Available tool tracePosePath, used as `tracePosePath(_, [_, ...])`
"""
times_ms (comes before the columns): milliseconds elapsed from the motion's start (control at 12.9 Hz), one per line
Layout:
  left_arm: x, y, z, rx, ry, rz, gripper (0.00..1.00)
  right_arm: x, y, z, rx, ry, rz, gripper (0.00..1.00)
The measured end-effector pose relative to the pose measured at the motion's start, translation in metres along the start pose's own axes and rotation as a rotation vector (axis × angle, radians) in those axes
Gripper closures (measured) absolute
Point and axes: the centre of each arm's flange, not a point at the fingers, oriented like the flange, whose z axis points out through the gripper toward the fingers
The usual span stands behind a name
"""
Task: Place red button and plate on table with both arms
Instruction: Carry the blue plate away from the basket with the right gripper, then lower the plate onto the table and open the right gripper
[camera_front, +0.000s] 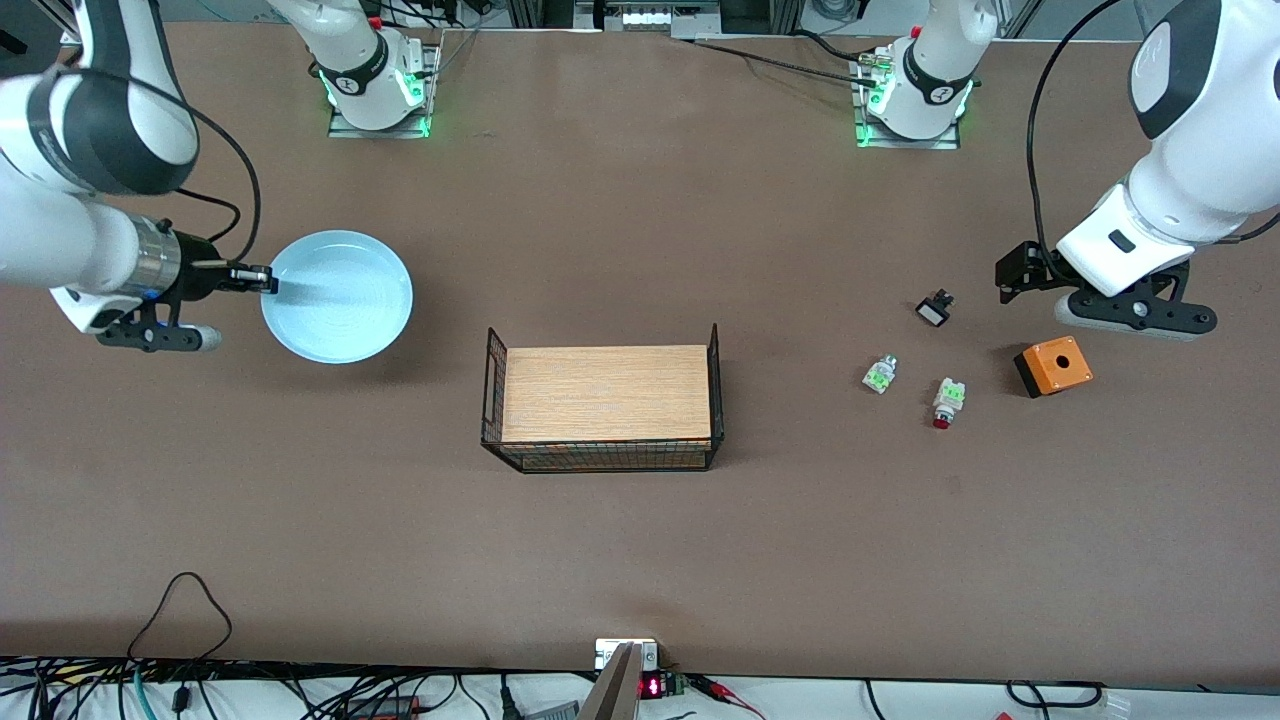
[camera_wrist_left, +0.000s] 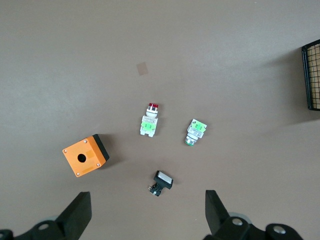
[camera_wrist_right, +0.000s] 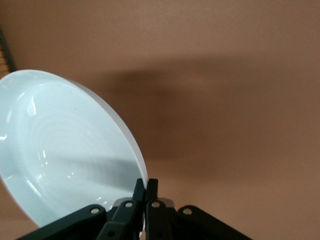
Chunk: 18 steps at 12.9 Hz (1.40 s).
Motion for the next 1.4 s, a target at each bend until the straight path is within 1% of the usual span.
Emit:
tracePosePath(155, [0.000,0.000,0.000,0.000,0.000,0.000,0.00,0.010,0.017,0.048,-0.016,0.011,-0.061,0.97])
tracePosePath(311, [0.000,0.000,0.000,0.000,0.000,0.000,0.00,0.011,0.039,0.091,-0.007,0.016,-0.114,0.97])
tracePosePath(544, [0.000,0.000,0.000,0.000,-0.001,0.000,0.00,0.007,0.060,0.138,0.010,0.001,-0.179,0.97])
tracePosePath(777, [0.000,0.000,0.000,0.000,-0.001,0.000,0.00,0.003,0.081,0.192,0.029,0.006,-0.250,0.97])
tracePosePath(932, [0.000,0.000,0.000,0.000,-0.001,0.000,0.00,0.001,0.092,0.212,0.042,-0.002,-0.283,0.97])
tracePosePath(1087, [0.000,0.000,0.000,0.000,-0.001,0.000,0.00,0.001,0.092,0.208,0.041,0.003,-0.290,0.80])
tracePosePath(1165, [0.000,0.000,0.000,0.000,-0.001,0.000,0.00,0.002,0.090,0.201,0.038,0.006,-0.293,0.69])
tracePosePath(1243, [0.000,0.000,0.001,0.000,-0.001,0.000,0.00,0.003,0.086,0.187,0.036,0.003,-0.284,0.58])
tracePosePath(1398, [0.000,0.000,0.001,0.000,-0.001,0.000,0.00,0.005,0.064,0.146,0.023,-0.015,-0.212,0.34])
